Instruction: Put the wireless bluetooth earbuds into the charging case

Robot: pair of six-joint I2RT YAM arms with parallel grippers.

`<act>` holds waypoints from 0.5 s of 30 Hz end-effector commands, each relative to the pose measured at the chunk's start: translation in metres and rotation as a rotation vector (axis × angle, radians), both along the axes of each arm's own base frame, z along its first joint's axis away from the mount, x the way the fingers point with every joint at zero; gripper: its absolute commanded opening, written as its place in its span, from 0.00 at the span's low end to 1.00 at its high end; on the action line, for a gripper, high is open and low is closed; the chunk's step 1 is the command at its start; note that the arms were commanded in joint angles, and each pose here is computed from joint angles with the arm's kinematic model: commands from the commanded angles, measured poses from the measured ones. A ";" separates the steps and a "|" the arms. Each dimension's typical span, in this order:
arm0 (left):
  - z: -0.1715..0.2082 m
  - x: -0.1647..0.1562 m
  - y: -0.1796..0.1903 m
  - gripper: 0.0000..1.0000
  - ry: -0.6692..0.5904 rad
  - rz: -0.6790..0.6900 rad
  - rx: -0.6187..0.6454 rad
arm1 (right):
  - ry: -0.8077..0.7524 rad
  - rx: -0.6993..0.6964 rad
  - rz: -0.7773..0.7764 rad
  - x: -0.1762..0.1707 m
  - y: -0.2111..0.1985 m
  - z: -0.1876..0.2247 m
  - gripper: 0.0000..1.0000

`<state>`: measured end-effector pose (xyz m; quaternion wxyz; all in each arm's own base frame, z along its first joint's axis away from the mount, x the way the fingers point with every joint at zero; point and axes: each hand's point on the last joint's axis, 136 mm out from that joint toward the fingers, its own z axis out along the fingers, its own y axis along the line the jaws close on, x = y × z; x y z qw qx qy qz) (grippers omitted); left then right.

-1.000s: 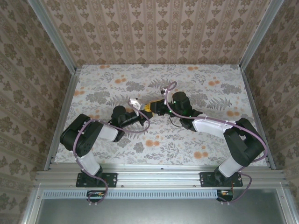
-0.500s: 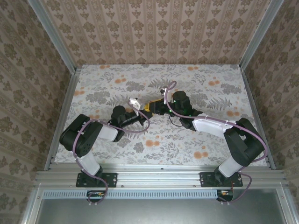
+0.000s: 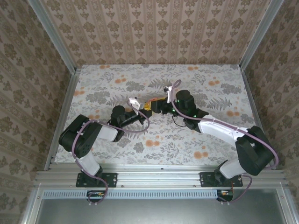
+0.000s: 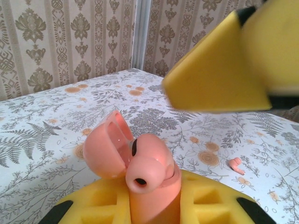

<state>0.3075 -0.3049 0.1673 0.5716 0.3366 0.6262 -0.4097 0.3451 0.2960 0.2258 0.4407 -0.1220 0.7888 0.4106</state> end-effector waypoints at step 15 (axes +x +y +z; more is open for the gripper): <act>-0.004 0.007 0.020 0.10 -0.105 0.139 0.098 | 0.418 -0.022 -0.108 -0.009 0.008 -0.004 0.47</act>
